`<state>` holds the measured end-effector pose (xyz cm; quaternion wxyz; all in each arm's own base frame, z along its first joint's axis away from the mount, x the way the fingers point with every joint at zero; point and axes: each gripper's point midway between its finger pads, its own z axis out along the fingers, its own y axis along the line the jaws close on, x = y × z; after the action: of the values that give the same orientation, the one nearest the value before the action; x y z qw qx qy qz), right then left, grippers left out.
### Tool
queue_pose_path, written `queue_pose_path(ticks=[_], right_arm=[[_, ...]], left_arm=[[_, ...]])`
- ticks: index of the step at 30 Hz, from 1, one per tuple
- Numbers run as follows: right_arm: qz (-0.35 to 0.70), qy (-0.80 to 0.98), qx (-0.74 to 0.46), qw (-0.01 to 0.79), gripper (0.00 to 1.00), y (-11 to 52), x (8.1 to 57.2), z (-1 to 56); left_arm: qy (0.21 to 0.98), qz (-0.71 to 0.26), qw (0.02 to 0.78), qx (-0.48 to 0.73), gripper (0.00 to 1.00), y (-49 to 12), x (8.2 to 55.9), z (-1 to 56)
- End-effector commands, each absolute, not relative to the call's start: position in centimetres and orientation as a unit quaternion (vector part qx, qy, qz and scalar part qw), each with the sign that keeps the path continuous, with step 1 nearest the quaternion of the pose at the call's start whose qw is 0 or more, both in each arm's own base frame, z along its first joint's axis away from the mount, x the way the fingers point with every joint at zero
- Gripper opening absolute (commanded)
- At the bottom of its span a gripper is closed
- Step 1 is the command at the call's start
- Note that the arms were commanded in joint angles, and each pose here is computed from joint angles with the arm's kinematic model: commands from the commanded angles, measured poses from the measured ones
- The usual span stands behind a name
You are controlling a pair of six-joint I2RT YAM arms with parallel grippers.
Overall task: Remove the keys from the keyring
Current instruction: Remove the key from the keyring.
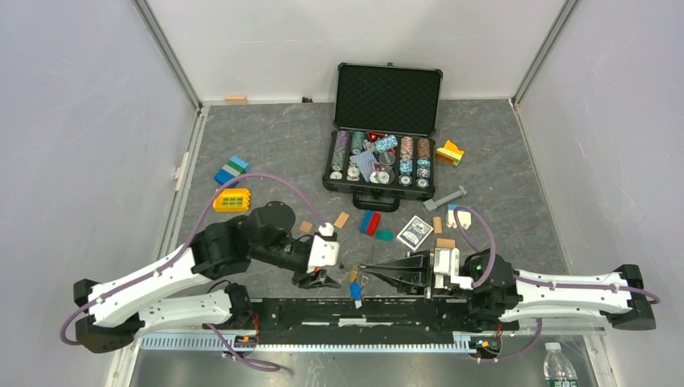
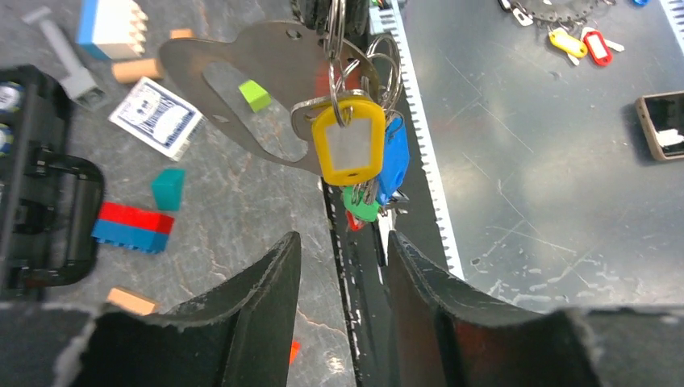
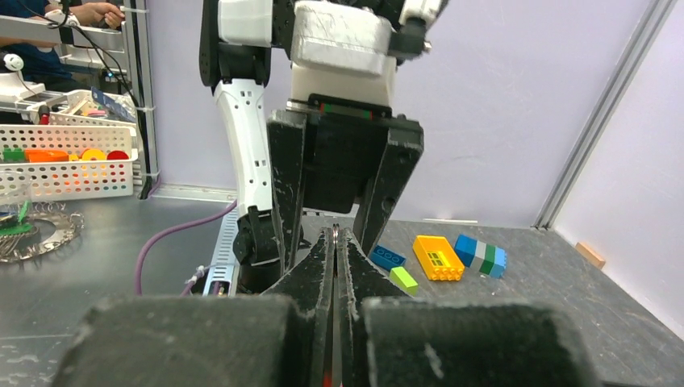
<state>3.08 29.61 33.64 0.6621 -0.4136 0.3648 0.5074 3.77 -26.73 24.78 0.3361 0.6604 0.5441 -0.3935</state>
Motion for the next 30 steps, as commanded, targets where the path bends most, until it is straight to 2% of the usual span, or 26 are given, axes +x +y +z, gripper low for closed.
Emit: queue_pose_path(ticks=[1, 8, 15, 25, 30], right_arm=[[0.521, 0.332, -0.381, 0.688, 0.0, 28.5, 3.1, 36.6], [0.52, 0.335, -0.384, 0.685, 0.0, 28.8, 3.0, 36.3], [0.522, 0.334, -0.385, 0.684, 0.0, 28.9, 3.0, 36.3], [0.524, 0.332, -0.385, 0.684, 0.0, 28.9, 2.9, 36.4], [0.525, 0.329, -0.384, 0.684, 0.0, 28.8, 2.8, 36.6]], left_arm=[[0.51, -0.396, 0.422, 0.636, 0.52, -27.0, 4.7, 28.0], [0.464, -0.43, 0.493, 0.597, 0.52, -27.3, 4.6, 32.1], [0.427, -0.469, 0.52, 0.571, 0.52, -28.3, 4.1, 34.3], [0.38, -0.526, 0.483, 0.588, 0.54, -29.1, 1.6, 35.0], [0.386, -0.526, 0.475, 0.59, 0.52, -29.5, 1.7, 34.4]])
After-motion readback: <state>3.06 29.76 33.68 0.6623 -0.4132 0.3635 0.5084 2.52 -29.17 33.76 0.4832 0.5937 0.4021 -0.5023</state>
